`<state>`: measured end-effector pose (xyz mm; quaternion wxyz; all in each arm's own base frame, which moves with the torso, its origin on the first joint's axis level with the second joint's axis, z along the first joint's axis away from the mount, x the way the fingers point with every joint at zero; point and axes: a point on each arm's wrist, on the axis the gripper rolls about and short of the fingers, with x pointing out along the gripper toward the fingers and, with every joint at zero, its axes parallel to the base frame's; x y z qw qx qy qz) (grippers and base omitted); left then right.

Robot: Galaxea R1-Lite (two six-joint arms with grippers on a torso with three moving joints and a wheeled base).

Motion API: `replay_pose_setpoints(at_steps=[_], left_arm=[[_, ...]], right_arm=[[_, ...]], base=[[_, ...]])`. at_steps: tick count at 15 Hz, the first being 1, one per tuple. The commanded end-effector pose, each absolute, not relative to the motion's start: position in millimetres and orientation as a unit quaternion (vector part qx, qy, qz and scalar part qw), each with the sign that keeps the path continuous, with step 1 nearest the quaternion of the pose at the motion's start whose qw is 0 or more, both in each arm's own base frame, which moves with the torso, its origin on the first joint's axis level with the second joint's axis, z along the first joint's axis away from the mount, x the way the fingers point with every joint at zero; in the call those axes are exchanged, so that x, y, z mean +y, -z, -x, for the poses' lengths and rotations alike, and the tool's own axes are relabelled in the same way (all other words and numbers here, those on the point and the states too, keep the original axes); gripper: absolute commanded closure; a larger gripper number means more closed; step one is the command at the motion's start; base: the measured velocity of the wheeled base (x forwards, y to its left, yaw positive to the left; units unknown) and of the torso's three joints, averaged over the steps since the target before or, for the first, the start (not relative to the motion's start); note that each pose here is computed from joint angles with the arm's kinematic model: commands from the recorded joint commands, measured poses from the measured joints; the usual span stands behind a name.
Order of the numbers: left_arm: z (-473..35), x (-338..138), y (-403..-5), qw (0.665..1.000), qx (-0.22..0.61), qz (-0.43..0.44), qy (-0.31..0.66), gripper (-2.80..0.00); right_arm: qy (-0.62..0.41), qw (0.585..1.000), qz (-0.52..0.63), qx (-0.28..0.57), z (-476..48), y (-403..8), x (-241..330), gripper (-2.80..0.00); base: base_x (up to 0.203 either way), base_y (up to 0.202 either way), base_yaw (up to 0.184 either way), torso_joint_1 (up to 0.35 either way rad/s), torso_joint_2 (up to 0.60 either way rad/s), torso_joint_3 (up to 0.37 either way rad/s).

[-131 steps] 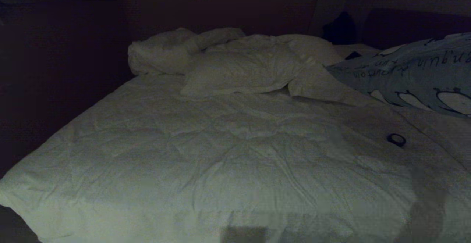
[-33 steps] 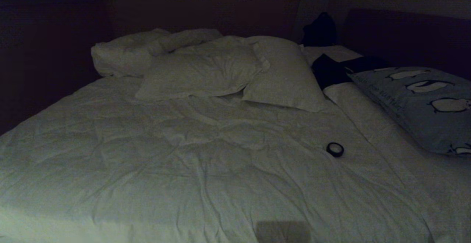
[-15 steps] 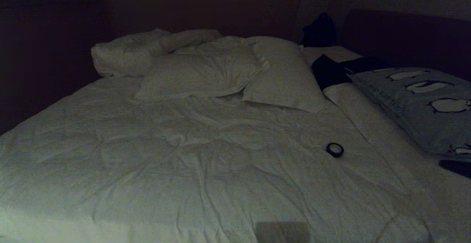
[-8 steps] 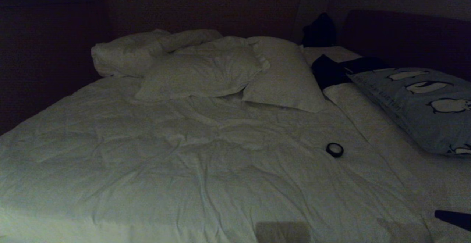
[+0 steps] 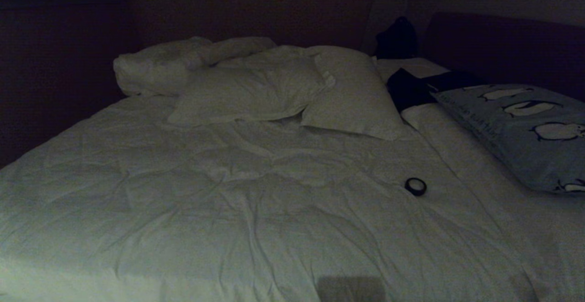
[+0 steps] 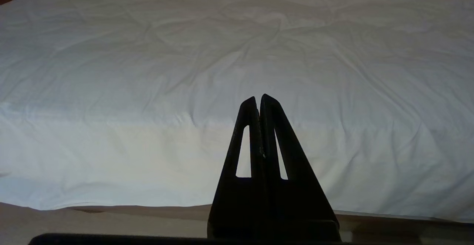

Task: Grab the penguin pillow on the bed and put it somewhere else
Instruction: Pick up the pillow

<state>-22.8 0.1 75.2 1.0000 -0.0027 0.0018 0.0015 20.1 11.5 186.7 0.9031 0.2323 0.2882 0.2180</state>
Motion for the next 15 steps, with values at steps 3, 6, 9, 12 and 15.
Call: replay_pose_setpoints(at_steps=[3, 6, 9, 12, 15], left_arm=[[23, 0, -75, 1.000, 0.002, 0.003, -0.002, 0.00], [23, 0, -75, 1.000, 0.002, 0.003, -0.002, 0.00], [23, 0, -75, 1.000, 0.002, 0.003, -0.002, 0.00], [23, 0, -75, 1.000, 0.002, 0.003, -0.002, 0.00], [23, 0, -75, 1.000, 0.002, 0.003, -0.002, 0.00]], right_arm=[[-0.136, 0.961, -0.177, 0.164, 24, -184, 11, 0.00], [-0.134, 0.973, -0.144, 0.117, 39, -181, 12, 0.00], [-0.165, 0.968, -0.143, 0.121, 41, -179, 9, 0.00], [-0.163, 0.972, -0.136, 0.096, 50, -164, 9, 0.00], [-0.105, 0.987, -0.121, 0.021, 58, -161, 6, 0.00]], base=[[0.000, 0.000, 0.000, 0.000, 0.00, 0.000], [0.000, 0.000, 0.000, 0.000, 0.00, 0.000], [0.000, 0.000, 0.000, 0.000, 0.00, 0.000], [0.000, 0.000, 0.000, 0.000, 0.00, 0.000], [0.000, 0.000, 0.000, 0.000, 0.00, 0.000]])
